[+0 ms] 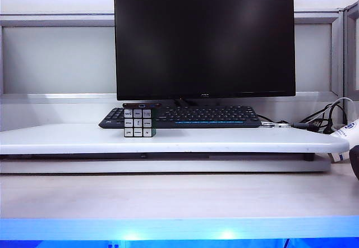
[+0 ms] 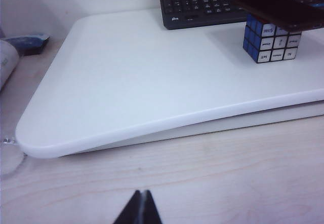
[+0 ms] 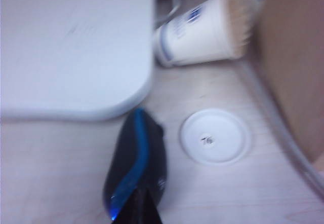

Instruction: Put the phone on top of the Rubik's Cube.

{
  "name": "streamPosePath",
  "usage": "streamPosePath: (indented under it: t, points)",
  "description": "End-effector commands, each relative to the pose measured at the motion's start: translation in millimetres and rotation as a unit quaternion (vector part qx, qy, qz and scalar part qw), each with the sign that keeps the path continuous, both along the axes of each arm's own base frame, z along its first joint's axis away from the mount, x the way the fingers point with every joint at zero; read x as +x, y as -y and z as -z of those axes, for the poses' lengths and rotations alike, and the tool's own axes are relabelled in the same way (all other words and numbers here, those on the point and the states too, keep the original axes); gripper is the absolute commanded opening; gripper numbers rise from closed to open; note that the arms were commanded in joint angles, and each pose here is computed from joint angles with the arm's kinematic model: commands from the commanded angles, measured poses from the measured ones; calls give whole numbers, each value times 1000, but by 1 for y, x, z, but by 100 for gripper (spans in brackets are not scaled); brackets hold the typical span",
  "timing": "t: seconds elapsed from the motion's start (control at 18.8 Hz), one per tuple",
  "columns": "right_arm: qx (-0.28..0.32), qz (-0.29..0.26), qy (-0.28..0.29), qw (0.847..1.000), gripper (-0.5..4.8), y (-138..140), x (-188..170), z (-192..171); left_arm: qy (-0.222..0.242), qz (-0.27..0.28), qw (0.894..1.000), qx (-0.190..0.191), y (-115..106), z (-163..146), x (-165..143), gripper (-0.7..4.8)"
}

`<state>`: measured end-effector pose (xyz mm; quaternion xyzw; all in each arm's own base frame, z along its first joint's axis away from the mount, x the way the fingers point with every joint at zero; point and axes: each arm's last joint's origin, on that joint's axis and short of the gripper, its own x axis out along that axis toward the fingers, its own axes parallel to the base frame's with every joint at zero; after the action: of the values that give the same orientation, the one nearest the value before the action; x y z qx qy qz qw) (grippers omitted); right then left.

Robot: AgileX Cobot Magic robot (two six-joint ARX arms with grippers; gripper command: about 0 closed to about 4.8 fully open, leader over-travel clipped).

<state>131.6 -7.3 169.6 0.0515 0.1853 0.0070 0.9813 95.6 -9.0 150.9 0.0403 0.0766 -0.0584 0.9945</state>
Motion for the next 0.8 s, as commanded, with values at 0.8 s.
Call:
streamPosePath:
  t: [0.8]
  points:
    - [-29,-45,65,996,-6,-15,-30,-3,-11,0,1000,3,0,3,0,-6]
